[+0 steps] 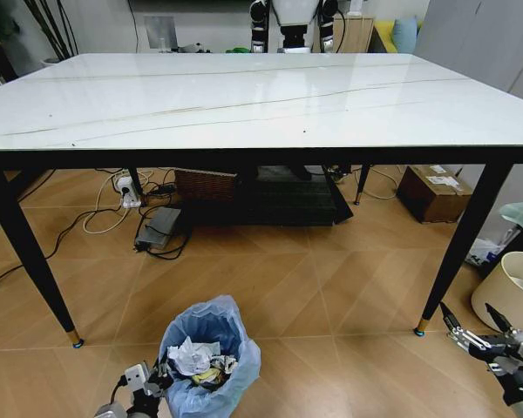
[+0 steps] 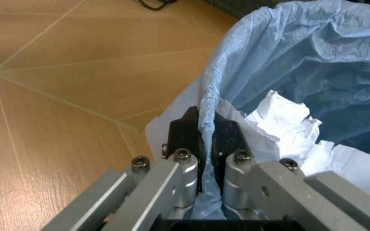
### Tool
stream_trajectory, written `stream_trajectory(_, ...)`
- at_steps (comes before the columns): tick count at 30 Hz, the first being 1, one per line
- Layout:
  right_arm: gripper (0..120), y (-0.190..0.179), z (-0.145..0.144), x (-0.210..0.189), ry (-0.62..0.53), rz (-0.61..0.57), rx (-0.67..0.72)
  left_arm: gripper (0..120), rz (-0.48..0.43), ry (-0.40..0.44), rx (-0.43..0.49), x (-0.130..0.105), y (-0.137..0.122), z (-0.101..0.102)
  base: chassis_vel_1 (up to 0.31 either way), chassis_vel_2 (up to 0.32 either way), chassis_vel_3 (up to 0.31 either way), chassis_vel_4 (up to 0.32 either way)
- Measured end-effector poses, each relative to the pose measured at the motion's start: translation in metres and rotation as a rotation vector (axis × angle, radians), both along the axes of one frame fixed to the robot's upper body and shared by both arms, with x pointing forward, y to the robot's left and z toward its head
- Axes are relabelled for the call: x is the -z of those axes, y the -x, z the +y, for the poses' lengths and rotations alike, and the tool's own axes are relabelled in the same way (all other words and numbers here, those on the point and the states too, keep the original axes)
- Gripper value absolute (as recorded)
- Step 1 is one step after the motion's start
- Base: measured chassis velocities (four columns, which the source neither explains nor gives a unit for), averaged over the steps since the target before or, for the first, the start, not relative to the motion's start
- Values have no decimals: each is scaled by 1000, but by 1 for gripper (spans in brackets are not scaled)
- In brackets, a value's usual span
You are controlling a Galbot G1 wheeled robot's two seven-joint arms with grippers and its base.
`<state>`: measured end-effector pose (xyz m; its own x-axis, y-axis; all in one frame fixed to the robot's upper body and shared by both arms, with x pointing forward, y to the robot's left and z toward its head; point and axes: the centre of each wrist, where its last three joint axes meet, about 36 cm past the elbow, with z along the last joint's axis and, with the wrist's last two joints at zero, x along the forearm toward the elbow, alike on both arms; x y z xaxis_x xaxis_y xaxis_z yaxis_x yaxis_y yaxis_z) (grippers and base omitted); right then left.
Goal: Pick up the trash bin and place the trash from the table into it.
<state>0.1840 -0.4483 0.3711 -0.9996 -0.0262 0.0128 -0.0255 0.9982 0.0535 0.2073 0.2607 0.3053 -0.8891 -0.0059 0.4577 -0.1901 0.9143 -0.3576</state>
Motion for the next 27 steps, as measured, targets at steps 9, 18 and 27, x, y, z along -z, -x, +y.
stream_trajectory(9, 100, 0, 0, 0, 0, 0, 0, 0, 23, 0, -4, 4, -1, -1, 0, 0, 0, 0)
stream_trajectory(18, 100, 0, 0, 0, 0, 0, 0, 0, 18, -4, -2, 5, -2, -1, 0, 0, 0, 0)
stream_trajectory(27, 100, 0, 0, 0, 0, 0, 0, 22, 6, 0, -1, 5, -4, -1, 0, 0, 0, 0)
